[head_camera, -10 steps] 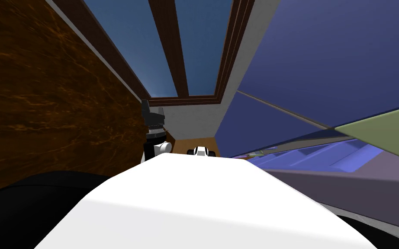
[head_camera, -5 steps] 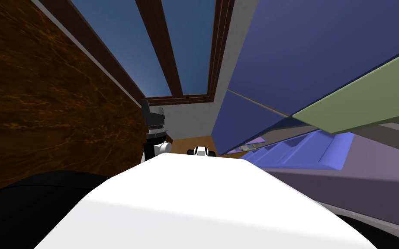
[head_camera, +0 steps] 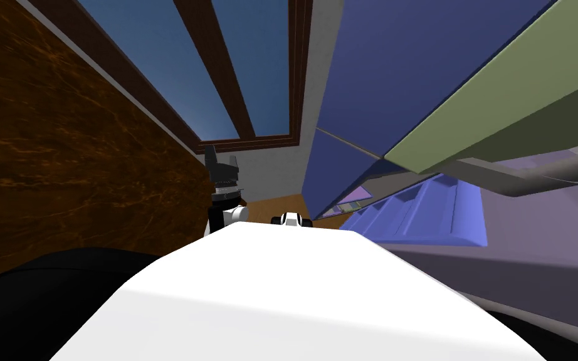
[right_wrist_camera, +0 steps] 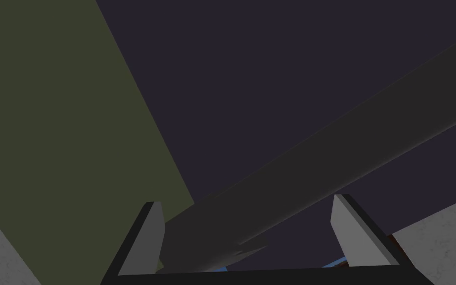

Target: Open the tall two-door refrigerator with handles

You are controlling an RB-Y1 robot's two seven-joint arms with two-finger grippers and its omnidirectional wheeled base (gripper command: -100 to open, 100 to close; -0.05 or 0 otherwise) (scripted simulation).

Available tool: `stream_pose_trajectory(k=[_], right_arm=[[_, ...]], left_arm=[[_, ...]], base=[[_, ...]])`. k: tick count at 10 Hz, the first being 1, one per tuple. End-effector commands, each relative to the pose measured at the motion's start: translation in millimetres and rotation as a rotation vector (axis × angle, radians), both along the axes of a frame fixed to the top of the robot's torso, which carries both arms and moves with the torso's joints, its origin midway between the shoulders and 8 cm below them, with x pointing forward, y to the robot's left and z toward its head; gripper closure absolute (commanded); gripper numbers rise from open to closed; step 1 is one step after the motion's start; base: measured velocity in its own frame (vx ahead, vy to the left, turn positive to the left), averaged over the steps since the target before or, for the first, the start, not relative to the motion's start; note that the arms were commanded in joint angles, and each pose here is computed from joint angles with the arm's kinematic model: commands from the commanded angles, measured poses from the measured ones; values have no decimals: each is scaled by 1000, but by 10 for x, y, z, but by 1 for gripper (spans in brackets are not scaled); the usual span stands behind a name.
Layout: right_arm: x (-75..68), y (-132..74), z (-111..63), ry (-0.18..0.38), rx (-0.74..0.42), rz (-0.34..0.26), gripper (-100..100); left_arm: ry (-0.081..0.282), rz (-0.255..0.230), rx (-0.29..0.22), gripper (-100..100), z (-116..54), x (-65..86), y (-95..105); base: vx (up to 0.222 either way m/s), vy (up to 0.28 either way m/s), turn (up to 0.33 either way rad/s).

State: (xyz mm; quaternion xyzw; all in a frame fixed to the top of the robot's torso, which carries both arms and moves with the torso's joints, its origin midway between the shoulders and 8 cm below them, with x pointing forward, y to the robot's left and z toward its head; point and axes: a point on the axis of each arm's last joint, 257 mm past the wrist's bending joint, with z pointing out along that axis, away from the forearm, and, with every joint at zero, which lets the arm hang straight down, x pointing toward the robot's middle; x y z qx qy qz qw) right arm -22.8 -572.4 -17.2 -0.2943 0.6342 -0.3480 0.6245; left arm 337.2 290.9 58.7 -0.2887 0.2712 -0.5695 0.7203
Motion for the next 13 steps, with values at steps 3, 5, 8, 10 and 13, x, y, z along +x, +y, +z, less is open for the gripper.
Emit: stream_pose_trajectory(k=[3, 5, 8, 10, 13], right_arm=[[128, 60, 78, -1, -16, 127, 100], [223, 191, 70, 3, -17, 189, 100], [322, 331, 73, 6, -18, 262, 100], [408, 475, 77, 8, -19, 335, 100], [511, 693, 84, 7, -16, 444, 100]], left_arm=[[0, 0, 0, 0, 0, 0, 0], [0, 0, 0, 0, 0, 0, 0], [0, 0, 0, 0, 0, 1, 0], [0, 0, 0, 0, 0, 1, 0], [0, 0, 0, 0, 0, 1, 0]], base=[[-67, -87, -68], [-71, -122, 11], [-169, -266, 29], [-211, -344, 36], [-190, -353, 52]])
